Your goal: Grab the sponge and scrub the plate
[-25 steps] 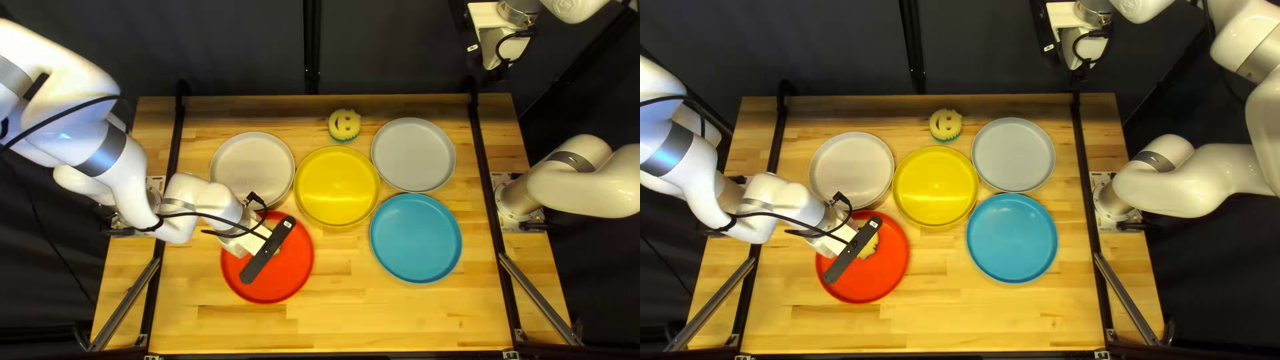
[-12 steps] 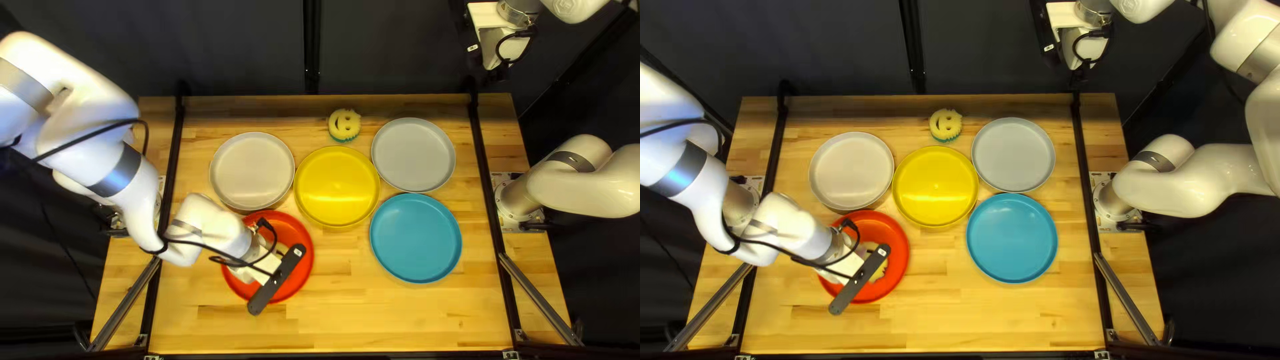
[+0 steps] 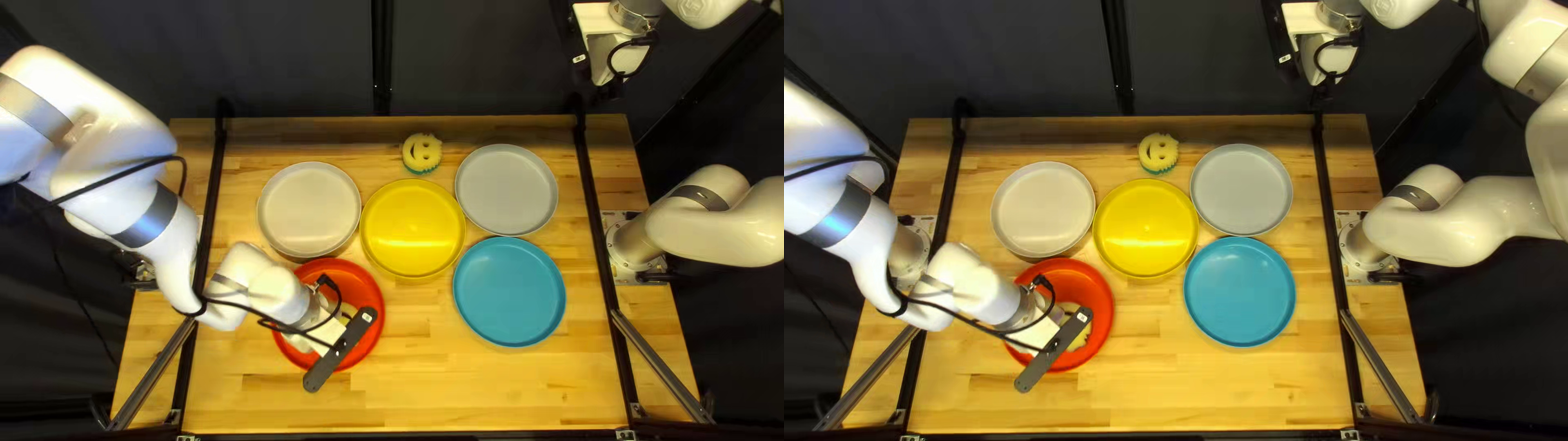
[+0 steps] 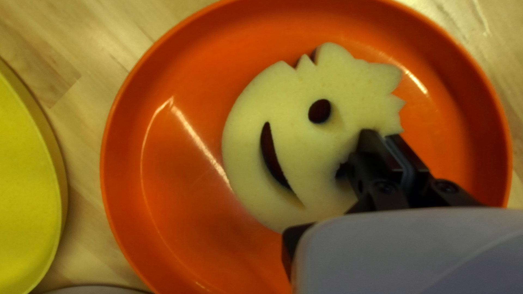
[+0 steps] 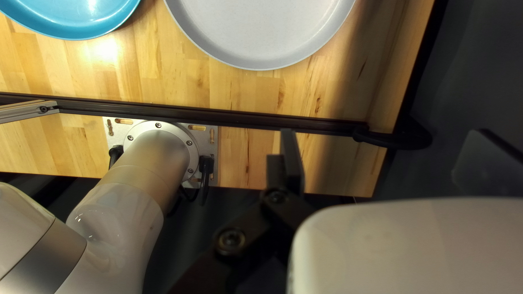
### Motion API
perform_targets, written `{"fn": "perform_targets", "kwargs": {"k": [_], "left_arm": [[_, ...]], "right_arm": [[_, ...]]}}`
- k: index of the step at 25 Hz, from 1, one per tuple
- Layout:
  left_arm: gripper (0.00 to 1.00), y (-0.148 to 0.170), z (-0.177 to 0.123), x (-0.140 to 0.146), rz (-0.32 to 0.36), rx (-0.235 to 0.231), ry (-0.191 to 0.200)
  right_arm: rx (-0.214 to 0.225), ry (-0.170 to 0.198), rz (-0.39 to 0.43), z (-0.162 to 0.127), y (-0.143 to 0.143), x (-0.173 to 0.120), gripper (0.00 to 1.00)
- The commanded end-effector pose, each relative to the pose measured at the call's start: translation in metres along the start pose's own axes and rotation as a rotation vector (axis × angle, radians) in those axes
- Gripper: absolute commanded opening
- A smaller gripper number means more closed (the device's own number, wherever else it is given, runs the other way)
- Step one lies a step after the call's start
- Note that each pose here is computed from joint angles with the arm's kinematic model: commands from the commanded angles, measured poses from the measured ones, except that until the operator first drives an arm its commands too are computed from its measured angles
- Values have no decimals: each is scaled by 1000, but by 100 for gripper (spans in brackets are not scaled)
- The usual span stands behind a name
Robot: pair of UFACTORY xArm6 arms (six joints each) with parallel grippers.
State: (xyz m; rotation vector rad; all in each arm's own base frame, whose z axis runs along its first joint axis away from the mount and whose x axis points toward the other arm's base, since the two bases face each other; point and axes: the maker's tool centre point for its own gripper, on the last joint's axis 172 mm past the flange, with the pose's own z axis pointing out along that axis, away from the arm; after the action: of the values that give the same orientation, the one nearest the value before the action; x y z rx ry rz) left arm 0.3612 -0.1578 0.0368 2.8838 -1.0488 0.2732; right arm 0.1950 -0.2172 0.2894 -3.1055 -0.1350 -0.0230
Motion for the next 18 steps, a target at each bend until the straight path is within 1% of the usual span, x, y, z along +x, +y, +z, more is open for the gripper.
{"fn": "perform_targets", "kwargs": {"k": [1, 6, 11, 13, 16, 17, 18], "left_arm": [[0, -12, -5, -13, -11, -8, -8], [0, -13, -10, 2, -5, 0, -9], [0, -23, -38, 9, -7, 28, -20], [0, -33, -55, 14, -1, 46, -34], [0, -55, -64, 16, 9, 62, -53], [0, -75, -64, 16, 15, 65, -60], [0, -86, -64, 17, 19, 67, -64]], "right_arm": [[0, 0, 0, 0, 0, 0, 100], [0, 0, 0, 0, 0, 0, 100], [0, 0, 0, 0, 0, 0, 100], [0, 0, 0, 0, 0, 0, 100], [0, 0, 0, 0, 0, 0, 100], [0, 0, 0, 0, 0, 0, 100], [0, 0, 0, 0, 0, 0, 100]]}}
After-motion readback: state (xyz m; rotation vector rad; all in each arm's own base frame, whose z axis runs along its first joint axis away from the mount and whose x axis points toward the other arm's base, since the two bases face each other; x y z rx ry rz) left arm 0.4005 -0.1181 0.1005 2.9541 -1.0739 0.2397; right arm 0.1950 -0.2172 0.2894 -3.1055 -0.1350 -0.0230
